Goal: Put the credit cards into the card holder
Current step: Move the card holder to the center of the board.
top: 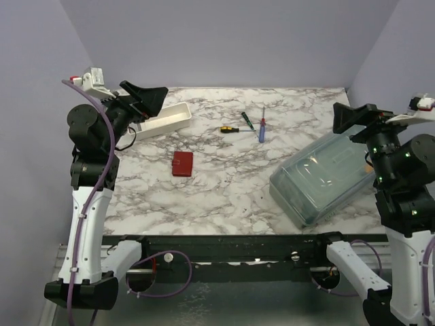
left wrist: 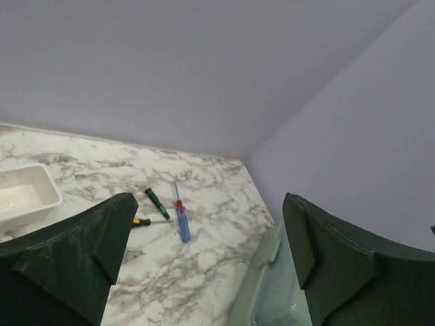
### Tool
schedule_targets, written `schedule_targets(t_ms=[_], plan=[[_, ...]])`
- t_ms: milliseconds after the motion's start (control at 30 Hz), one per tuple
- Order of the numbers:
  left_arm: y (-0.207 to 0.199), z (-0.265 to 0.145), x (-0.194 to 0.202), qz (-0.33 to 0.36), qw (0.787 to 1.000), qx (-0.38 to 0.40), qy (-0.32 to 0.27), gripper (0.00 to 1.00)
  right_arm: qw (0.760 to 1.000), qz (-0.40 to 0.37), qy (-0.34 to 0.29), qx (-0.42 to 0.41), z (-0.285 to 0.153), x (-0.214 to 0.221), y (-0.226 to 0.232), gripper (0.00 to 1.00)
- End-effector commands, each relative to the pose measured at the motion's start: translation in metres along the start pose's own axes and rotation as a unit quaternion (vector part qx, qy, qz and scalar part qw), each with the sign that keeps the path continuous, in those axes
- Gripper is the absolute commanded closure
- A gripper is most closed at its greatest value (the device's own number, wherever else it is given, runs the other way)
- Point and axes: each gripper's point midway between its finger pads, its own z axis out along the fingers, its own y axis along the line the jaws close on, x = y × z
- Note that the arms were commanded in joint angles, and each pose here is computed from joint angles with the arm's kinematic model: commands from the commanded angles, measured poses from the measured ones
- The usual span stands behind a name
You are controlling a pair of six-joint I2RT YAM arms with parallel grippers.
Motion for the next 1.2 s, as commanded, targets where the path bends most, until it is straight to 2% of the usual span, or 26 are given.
schedule_targets(t_ms=[0, 167, 333, 400, 467, 533, 567, 633, 700, 833, 967, 1067, 1167], plan=[[0.017, 0.000, 0.064, -0.023, 0.992, 0.019, 0.119, 0.01, 0.997, 0.026, 0.079, 0.007, 0.005, 0.046, -0.004, 0.00], [0.039, -0.005, 0.119, -0.074, 0.976, 0.010, 0.204, 0.01, 0.992, 0.039, 0.118, -0.034, 0.014, 0.073, 0.009, 0.00], [0.066, -0.019, 0.183, -0.100, 0.954, -0.037, 0.279, 0.01, 0.974, 0.101, 0.183, -0.085, 0.022, 0.107, 0.033, 0.00], [0.075, -0.027, 0.210, -0.097, 0.944, -0.065, 0.308, 0.01, 0.955, 0.113, 0.236, -0.143, 0.024, 0.129, 0.052, 0.00], [0.085, -0.036, 0.236, -0.091, 0.932, -0.102, 0.335, 0.01, 0.925, 0.135, 0.298, -0.192, 0.025, 0.155, 0.069, 0.00], [0.103, -0.046, 0.254, -0.090, 0.921, -0.142, 0.351, 0.01, 0.897, 0.139, 0.360, -0.213, 0.026, 0.193, 0.088, 0.00], [0.113, -0.049, 0.261, -0.088, 0.916, -0.163, 0.356, 0.01, 0.894, 0.111, 0.385, -0.203, 0.025, 0.216, 0.100, 0.00], [0.136, -0.056, 0.268, -0.077, 0.905, -0.214, 0.358, 0.01, 0.874, 0.047, 0.435, -0.210, 0.009, 0.264, 0.140, 0.00], [0.154, -0.062, 0.270, -0.063, 0.895, -0.261, 0.355, 0.01, 0.850, 0.013, 0.481, -0.215, -0.011, 0.303, 0.168, 0.00], [0.185, -0.076, 0.262, -0.055, 0.881, -0.343, 0.322, 0.01, 0.816, -0.021, 0.539, -0.210, -0.040, 0.357, 0.181, 0.00], [0.211, -0.084, 0.267, -0.093, 0.861, -0.388, 0.314, 0.01, 0.799, 0.003, 0.557, -0.226, -0.058, 0.385, 0.182, 0.00], [0.225, -0.078, 0.282, -0.120, 0.848, -0.387, 0.343, 0.01, 0.797, 0.009, 0.553, -0.243, -0.064, 0.398, 0.186, 0.00], [0.244, -0.069, 0.296, -0.112, 0.835, -0.397, 0.363, 0.01, 0.795, 0.005, 0.554, -0.246, -0.065, 0.409, 0.186, 0.00]])
